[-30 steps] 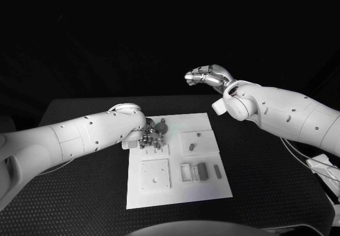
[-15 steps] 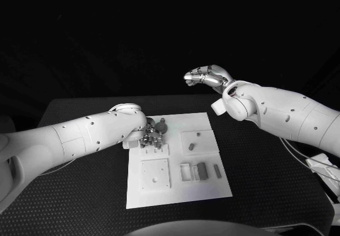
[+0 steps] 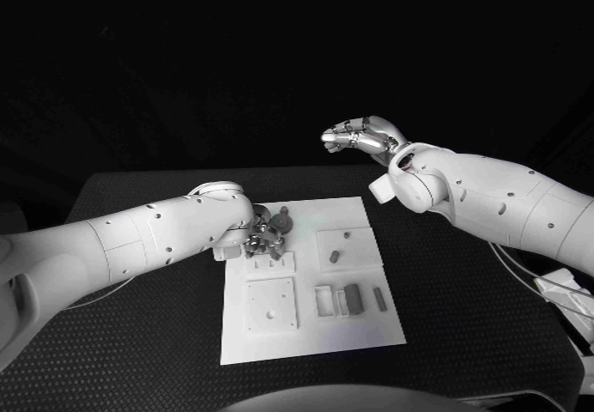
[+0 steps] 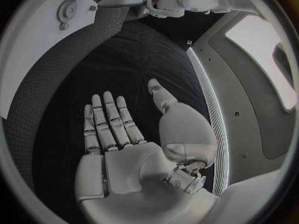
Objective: Assemble the parts on the task board
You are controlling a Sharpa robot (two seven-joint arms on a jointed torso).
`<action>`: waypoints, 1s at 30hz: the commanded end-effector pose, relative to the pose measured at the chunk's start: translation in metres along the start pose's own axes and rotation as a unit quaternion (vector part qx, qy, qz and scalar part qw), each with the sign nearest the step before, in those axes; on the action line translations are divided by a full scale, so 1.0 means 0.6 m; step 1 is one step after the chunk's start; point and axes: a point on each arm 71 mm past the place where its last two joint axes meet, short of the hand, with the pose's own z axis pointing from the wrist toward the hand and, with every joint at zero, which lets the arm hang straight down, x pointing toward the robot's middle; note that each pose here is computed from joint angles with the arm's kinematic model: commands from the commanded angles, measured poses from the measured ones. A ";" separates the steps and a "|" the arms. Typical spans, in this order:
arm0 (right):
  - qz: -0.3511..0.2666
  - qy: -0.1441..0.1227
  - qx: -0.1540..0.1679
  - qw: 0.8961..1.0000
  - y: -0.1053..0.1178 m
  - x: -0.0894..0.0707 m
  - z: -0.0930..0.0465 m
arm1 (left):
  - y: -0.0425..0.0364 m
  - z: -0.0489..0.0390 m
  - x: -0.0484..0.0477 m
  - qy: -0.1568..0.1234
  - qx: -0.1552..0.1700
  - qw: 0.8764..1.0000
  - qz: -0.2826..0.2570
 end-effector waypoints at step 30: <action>-0.170 0.025 0.011 0.985 -0.011 0.018 -0.039 | 0.069 -0.046 -0.024 -0.045 0.157 0.895 -0.416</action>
